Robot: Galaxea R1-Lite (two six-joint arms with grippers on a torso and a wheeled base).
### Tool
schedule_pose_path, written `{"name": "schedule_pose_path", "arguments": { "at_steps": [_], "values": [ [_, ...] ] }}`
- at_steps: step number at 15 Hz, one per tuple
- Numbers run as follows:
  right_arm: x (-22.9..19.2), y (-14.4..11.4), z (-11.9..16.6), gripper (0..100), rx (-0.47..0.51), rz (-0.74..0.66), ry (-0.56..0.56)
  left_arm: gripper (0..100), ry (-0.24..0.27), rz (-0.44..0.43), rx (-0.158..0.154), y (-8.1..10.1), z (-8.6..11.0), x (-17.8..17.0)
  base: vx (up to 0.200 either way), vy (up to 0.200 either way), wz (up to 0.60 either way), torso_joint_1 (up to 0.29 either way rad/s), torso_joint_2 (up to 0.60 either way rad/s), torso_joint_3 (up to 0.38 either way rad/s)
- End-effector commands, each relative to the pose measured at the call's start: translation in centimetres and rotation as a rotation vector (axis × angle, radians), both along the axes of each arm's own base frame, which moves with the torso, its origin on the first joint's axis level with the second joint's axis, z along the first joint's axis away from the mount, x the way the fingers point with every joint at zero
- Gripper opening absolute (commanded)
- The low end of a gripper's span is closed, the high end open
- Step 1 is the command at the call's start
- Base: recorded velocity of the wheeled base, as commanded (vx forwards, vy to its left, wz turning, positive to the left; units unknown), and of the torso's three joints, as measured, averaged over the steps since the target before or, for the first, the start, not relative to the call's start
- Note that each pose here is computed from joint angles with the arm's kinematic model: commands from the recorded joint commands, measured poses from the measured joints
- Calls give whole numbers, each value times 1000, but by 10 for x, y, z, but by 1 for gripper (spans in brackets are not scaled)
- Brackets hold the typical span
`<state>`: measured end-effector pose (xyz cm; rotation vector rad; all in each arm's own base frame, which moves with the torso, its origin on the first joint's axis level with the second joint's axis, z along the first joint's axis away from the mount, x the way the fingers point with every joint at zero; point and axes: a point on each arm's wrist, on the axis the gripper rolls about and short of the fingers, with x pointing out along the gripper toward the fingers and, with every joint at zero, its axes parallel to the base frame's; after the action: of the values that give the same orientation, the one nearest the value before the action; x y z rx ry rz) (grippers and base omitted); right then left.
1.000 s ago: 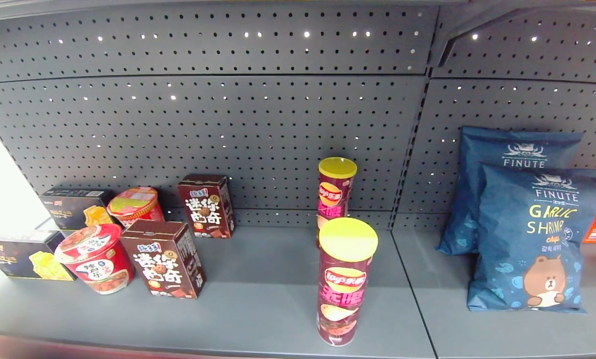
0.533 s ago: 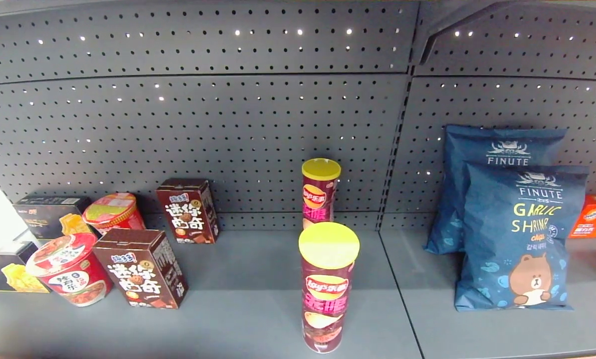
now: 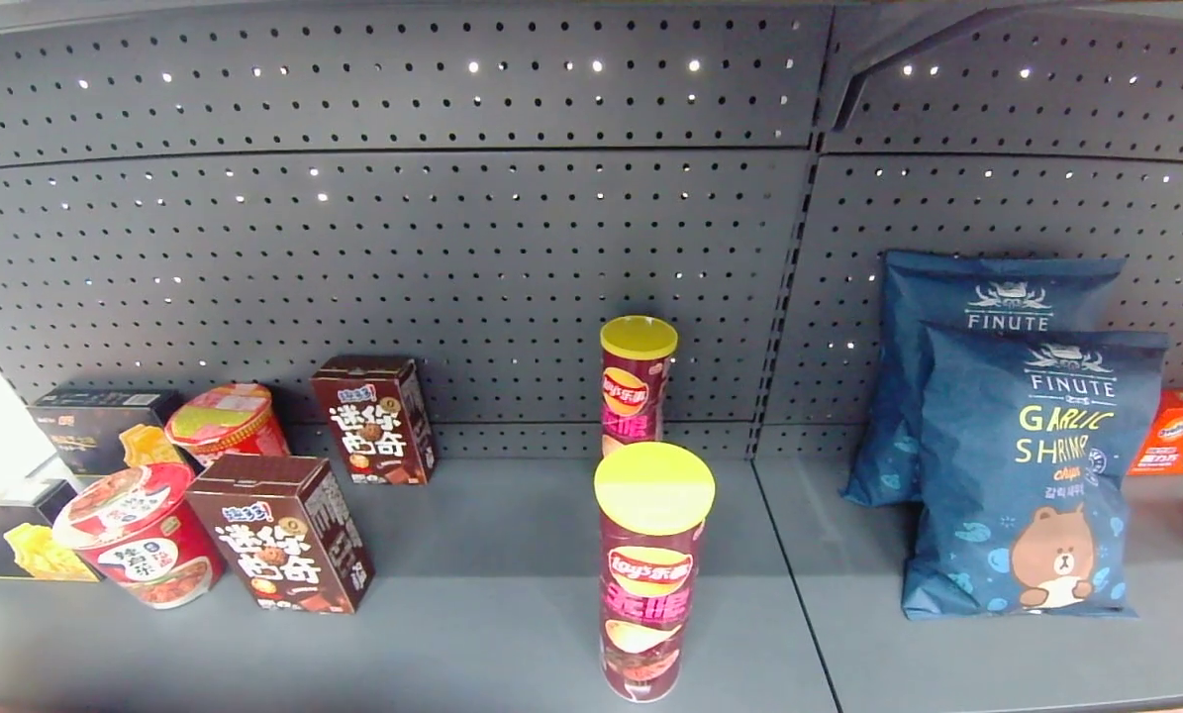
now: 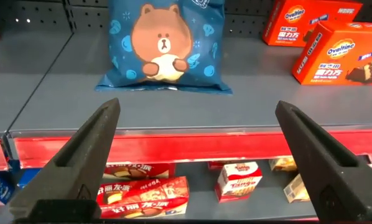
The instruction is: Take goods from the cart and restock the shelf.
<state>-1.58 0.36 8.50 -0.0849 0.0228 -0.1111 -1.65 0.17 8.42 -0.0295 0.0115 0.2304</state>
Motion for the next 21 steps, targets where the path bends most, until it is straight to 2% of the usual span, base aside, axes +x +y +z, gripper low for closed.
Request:
{"name": "schedule_pose_path", "arguments": {
  "at_steps": [1,7,8,10,12,13,14,16,18,19,21],
  "values": [
    [0,0,0,100,0,0,3,100,4,0,1,0,0,0,-200,0,0,7,12,2],
    [0,0,0,100,38,-2,-2,100,3,1,-4,0,0,0,-33,0,0,0,0,0],
    [0,0,0,100,41,-13,-3,100,-4,2,-31,0,0,0,0,0,0,0,0,0],
    [0,-1,0,100,34,-62,-8,100,-8,5,-50,0,0,0,0,0,0,0,0,0],
    [0,-1,5,100,46,-40,-52,100,13,-5,-42,0,-2,0,0,0,0,0,0,0],
    [0,1,5,100,59,51,-62,100,14,-48,-40,-1,-2,0,0,0,0,0,0,0],
    [1,2,4,100,61,72,-41,100,14,-110,-38,-2,-2,1,0,0,0,0,0,0],
    [0,-2,-5,100,70,-104,39,100,20,-139,-14,-3,-2,1,0,0,0,0,0,0],
    [0,-3,-7,100,105,-125,47,100,60,-135,20,-3,-5,1,0,0,0,0,0,0],
    [0,-3,-7,100,101,-118,50,100,86,-124,17,-3,-8,0,0,0,0,0,0,0],
    [0,-2,-7,100,98,-117,52,100,81,-126,16,-3,-7,1,0,0,0,0,0,0]
  ]
}}
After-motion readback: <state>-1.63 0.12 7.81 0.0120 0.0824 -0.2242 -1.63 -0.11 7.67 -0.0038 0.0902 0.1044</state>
